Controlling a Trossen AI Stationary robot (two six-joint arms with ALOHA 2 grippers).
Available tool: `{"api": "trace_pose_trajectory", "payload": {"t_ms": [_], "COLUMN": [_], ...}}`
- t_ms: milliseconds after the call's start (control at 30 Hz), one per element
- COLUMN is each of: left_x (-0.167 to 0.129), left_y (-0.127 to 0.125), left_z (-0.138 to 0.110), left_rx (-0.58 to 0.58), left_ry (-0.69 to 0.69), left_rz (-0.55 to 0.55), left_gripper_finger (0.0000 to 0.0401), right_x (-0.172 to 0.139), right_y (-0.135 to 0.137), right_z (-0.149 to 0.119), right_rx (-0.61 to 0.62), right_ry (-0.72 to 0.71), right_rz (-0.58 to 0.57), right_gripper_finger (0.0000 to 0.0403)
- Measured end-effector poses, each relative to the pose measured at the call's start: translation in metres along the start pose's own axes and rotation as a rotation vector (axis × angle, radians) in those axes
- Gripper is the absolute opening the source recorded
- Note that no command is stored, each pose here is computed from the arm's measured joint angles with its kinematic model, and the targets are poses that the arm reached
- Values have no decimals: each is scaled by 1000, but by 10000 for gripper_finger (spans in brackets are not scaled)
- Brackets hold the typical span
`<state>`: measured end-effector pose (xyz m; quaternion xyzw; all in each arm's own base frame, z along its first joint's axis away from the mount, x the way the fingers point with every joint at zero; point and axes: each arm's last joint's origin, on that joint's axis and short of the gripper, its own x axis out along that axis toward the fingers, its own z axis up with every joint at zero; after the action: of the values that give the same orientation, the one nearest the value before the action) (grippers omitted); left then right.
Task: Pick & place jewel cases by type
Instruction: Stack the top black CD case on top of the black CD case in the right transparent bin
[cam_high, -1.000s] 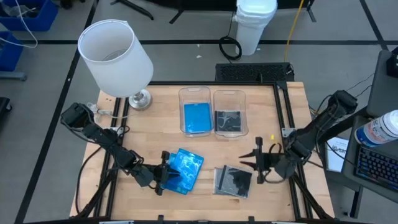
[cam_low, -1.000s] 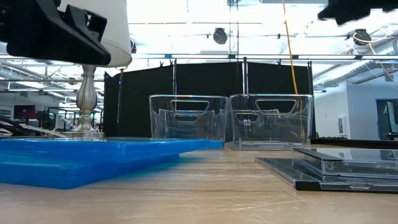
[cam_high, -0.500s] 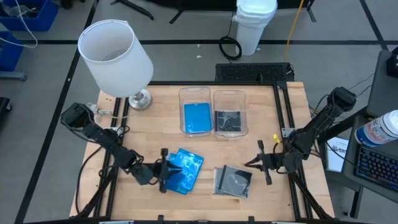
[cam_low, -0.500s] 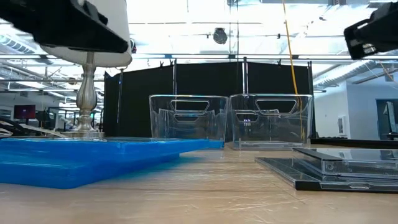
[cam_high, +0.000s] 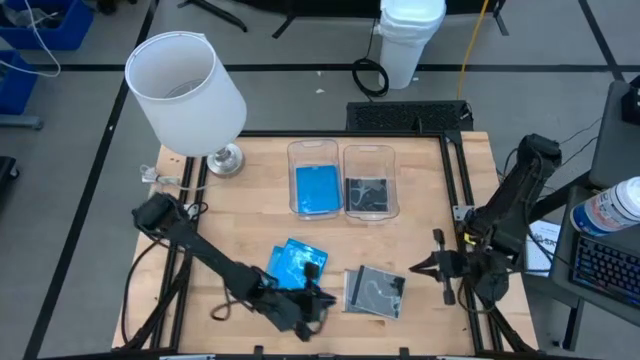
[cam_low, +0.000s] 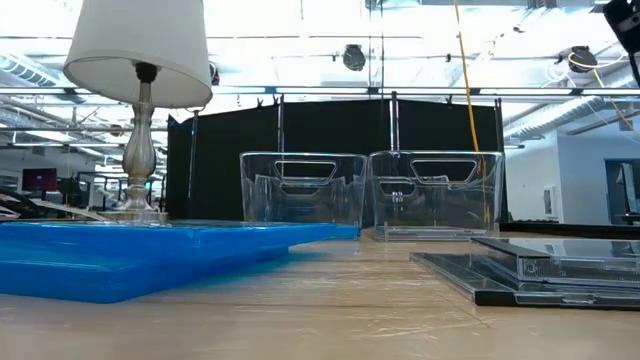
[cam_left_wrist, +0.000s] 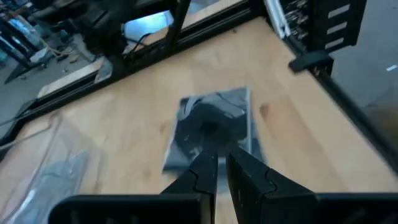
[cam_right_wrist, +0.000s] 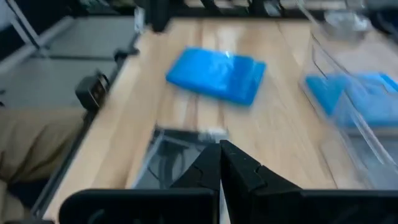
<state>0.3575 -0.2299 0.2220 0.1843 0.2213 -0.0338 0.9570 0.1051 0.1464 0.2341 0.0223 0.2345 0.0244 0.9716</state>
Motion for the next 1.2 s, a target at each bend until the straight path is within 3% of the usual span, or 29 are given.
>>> {"api": "trace_pose_trajectory", "payload": {"t_ms": [367, 633, 767, 900, 1200], "left_x": [79, 93, 93, 94, 96], "left_y": [-28, -35, -33, -32, -27], "left_z": [4, 1, -2, -6, -13], "left_rx": [84, 153, 154, 163, 237], "left_ry": [94, 106, 134, 170, 220], "left_rz": [16, 4, -24, -117, -144], "left_gripper_finger": [54, 136, 166, 182, 176], "right_x": [0, 14, 20, 25, 36], "right_y": [-11, -7, -14, -22, -35], "right_z": [-23, -45, -59, -72, -73], "right_rx": [250, 487, 552, 579, 678], "right_ry": [372, 332, 322, 361, 401], "right_rz": [39, 131, 89, 44, -17], "right_gripper_finger": [8, 47, 69, 109, 232]}}
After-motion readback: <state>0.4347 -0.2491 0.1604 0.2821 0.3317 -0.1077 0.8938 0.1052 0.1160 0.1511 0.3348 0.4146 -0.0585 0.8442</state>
